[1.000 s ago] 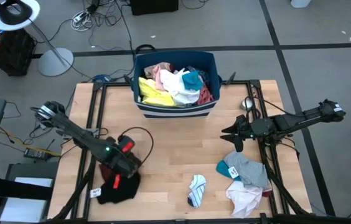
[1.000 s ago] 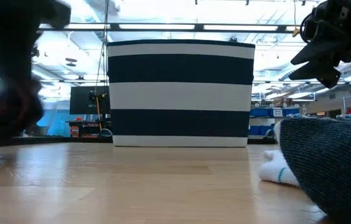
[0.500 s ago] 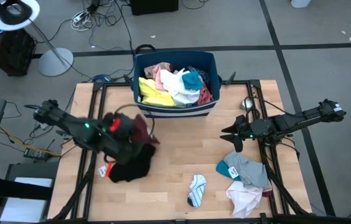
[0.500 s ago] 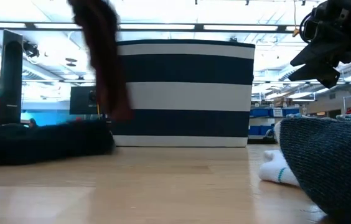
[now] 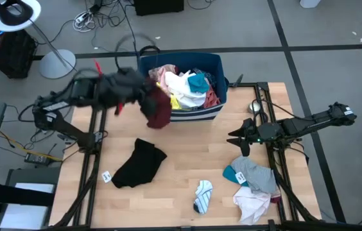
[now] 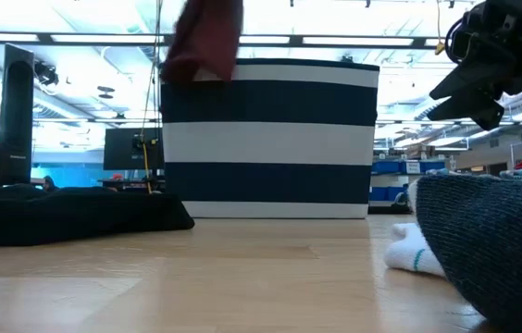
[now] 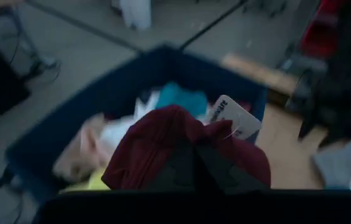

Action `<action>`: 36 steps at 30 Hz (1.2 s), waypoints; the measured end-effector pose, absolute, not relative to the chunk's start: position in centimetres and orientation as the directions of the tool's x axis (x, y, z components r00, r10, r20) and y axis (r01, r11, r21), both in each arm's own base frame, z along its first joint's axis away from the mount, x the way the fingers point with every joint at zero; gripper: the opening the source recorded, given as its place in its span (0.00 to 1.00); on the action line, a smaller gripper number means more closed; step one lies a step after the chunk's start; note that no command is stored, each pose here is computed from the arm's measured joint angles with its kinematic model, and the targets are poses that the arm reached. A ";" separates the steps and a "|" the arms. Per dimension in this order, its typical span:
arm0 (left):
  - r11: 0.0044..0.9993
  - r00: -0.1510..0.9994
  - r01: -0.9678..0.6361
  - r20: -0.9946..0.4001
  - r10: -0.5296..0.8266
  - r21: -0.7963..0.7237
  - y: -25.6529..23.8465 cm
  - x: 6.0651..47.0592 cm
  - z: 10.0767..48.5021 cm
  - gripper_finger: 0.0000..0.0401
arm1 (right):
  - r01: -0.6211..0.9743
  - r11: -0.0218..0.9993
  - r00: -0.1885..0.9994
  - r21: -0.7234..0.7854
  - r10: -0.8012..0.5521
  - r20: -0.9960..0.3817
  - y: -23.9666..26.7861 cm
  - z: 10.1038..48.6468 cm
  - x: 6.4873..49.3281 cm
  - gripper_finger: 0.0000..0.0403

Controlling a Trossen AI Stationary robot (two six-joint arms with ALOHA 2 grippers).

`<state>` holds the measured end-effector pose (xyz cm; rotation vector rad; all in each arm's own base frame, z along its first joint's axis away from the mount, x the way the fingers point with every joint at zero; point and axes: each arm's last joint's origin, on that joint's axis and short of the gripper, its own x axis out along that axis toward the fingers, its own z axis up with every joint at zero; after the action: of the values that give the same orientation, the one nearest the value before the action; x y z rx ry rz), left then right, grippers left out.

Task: Sort clothes
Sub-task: Put the red underwear into the blue laundry bin

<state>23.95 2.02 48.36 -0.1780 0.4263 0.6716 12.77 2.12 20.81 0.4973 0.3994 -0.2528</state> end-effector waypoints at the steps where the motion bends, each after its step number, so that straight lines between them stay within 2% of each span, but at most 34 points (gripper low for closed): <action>1: 0.777 0.718 -0.629 -0.410 0.563 -0.035 2.8 24.1 48.8 0.00 | 0.329 0.851 0.892 0.409 -0.138 -0.430 2.1 20.8 12.8 0.48; 7: 0.810 0.790 -0.583 -0.284 0.544 -0.070 7.0 24.4 50.3 0.00 | 0.332 0.855 0.887 0.399 -0.140 -0.439 2.1 20.7 12.8 0.48; 11: 0.807 0.798 -0.584 -0.243 0.552 -0.087 9.4 24.5 50.5 0.00 | 0.331 0.860 0.887 0.389 -0.141 -0.441 2.1 20.7 12.8 0.48; 17: 0.788 0.760 -0.612 -0.326 0.563 -0.069 12.2 26.0 48.6 0.00 | 0.330 0.862 0.887 0.384 -0.144 -0.440 2.1 20.7 12.8 0.48; 24: 0.795 0.679 -0.607 -0.525 0.513 -0.008 15.5 30.7 41.9 0.01 | 0.330 0.863 0.887 0.382 -0.144 -0.440 2.1 20.7 12.8 0.48; 31: 0.856 0.686 -0.506 -0.649 0.328 -0.102 18.4 36.1 33.5 0.01 | 0.329 0.863 0.887 0.383 -0.144 -0.439 2.1 20.7 12.8 0.48; 36: 0.850 0.654 -0.504 -0.710 0.260 -0.153 19.8 39.3 27.8 0.02 | 0.330 0.863 0.887 0.383 -0.144 -0.439 2.1 20.7 12.8 0.48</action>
<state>39.30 19.83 27.84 -0.3551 0.7394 0.4435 12.84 2.11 20.68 0.4684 0.4122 -0.2556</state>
